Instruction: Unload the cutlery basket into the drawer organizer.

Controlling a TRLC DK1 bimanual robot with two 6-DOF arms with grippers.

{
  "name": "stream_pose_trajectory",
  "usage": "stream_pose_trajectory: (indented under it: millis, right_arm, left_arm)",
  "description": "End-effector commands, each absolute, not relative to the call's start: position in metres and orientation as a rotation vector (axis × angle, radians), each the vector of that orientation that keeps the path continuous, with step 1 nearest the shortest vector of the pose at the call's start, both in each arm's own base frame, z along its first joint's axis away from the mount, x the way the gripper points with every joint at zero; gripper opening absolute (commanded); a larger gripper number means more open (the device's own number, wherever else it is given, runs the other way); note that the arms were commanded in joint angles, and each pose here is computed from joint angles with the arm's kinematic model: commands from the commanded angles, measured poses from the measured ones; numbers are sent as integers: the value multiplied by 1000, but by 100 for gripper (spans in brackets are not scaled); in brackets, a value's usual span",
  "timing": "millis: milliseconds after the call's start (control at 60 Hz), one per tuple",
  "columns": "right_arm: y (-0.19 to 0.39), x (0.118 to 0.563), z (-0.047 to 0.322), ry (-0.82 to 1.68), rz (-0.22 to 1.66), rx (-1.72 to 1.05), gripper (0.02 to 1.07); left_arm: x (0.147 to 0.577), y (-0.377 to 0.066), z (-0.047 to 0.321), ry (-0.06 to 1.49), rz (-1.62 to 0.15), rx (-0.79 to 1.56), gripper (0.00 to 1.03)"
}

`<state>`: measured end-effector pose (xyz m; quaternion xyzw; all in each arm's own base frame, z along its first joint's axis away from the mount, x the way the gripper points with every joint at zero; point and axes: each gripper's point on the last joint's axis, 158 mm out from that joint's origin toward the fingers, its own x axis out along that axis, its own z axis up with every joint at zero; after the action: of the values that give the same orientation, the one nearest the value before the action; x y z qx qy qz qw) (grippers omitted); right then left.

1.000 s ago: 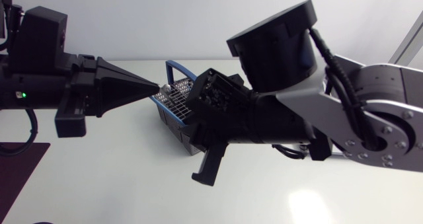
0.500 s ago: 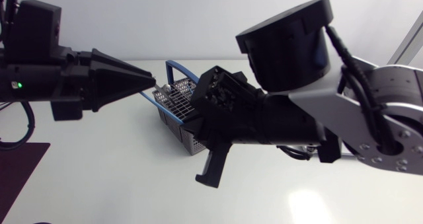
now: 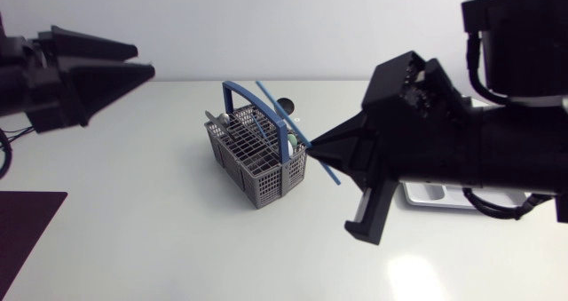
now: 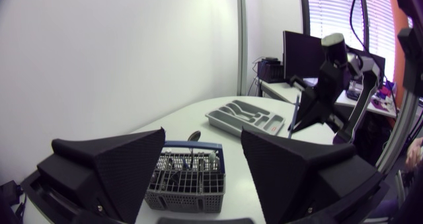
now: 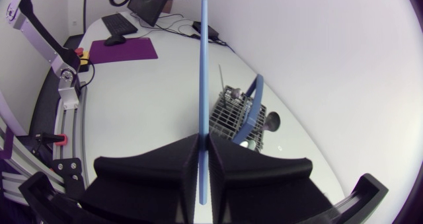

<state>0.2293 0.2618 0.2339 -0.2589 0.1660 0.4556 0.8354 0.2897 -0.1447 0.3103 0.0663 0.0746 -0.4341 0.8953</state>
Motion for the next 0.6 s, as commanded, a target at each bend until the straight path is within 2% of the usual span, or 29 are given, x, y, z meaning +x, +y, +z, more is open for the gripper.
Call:
stream_pose_trajectory:
  millis: [0, 200, 583]
  right_arm:
    - [237, 240, 219, 416, 889, -527, 8]
    - [182, 280, 217, 480, 720, -434, 8]
    - [101, 354, 185, 673, 454, -236, 8]
  left_arm:
    - [296, -142, 272, 169, -919, 212, 88]
    - [323, -131, 225, 221, -930, 297, 88]
    - [357, -137, 189, 232, -1004, 392, 88]
